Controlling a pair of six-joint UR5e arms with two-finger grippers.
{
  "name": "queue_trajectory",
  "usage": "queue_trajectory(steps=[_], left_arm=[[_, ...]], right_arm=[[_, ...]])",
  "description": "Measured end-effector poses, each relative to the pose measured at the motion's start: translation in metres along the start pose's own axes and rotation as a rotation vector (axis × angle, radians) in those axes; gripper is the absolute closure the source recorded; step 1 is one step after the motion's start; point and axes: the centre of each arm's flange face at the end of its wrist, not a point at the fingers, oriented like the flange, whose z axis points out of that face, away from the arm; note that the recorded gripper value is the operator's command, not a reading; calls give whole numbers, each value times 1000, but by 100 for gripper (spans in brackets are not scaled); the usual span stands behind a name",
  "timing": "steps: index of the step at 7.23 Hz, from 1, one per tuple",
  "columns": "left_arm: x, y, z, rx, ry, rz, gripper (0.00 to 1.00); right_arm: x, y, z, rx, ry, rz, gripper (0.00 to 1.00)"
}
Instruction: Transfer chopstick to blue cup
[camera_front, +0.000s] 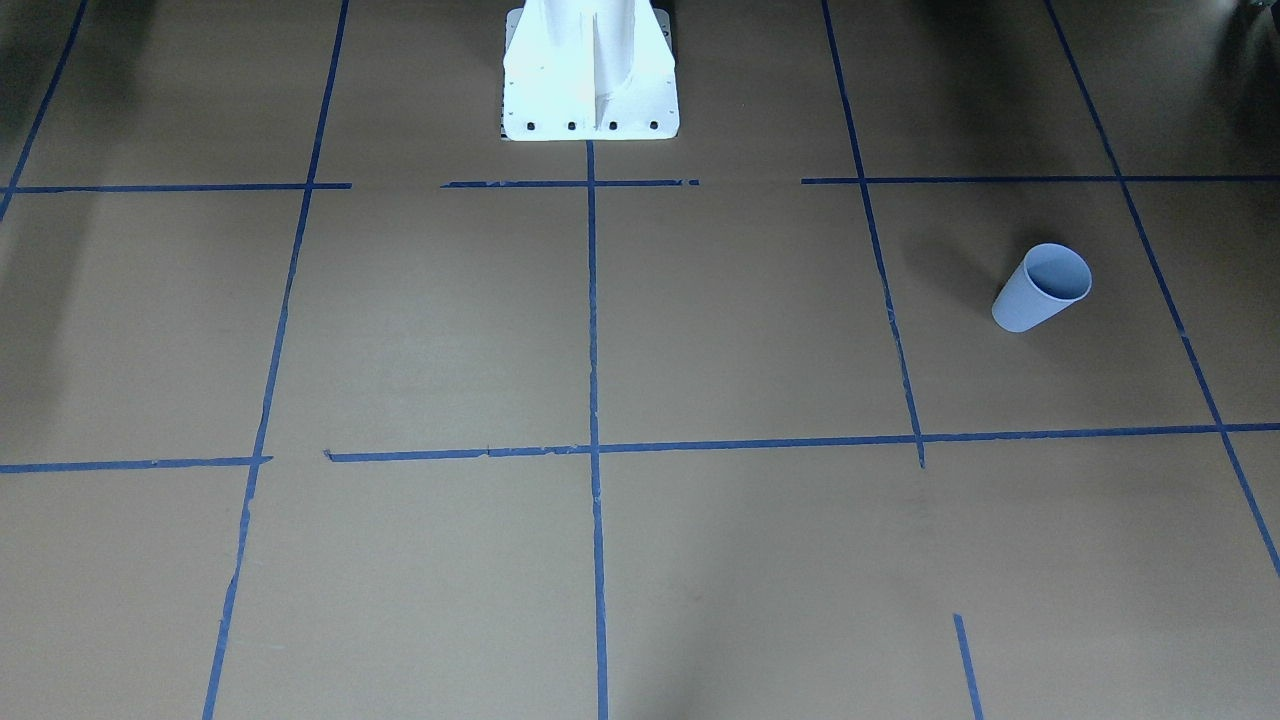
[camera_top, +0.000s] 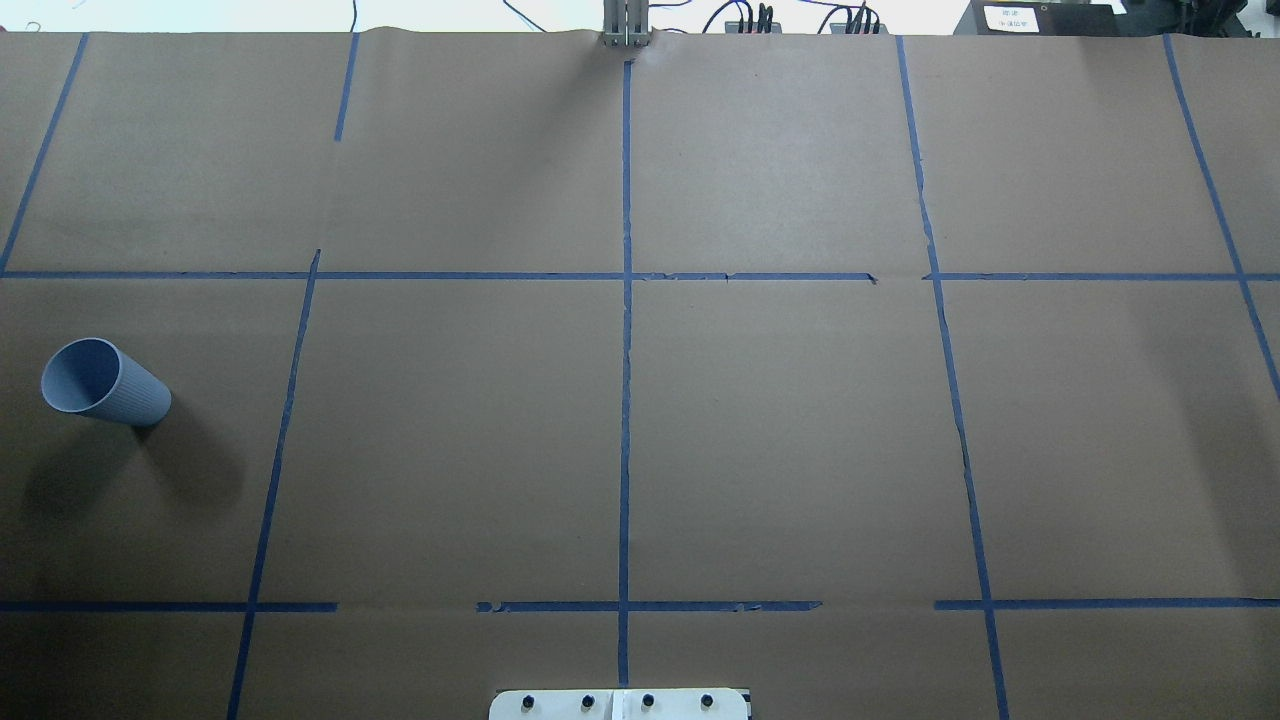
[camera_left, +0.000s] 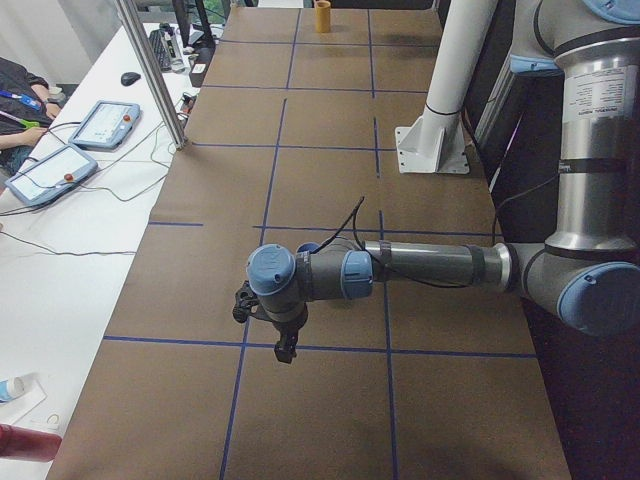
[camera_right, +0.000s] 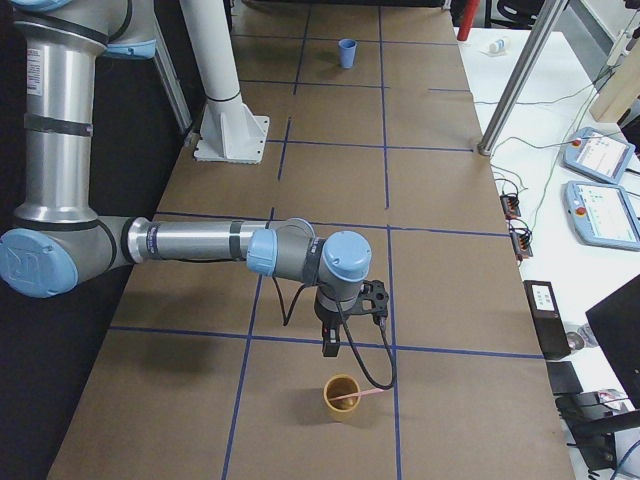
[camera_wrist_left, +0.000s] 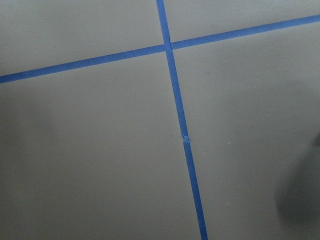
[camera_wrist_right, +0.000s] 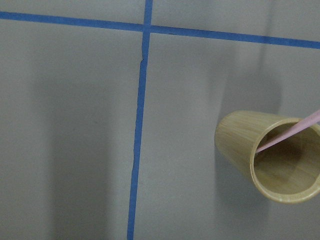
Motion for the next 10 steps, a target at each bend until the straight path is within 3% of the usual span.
queue_trajectory(steps=[6,10], left_arm=[[4,-5,-2,7,0,-5,0],[32,-46,-30,78,-4,-90,0]], right_arm=[[-7,-6,-9,20,6,-20,0],[-19,-16,-15,34,-15,-42,0]])
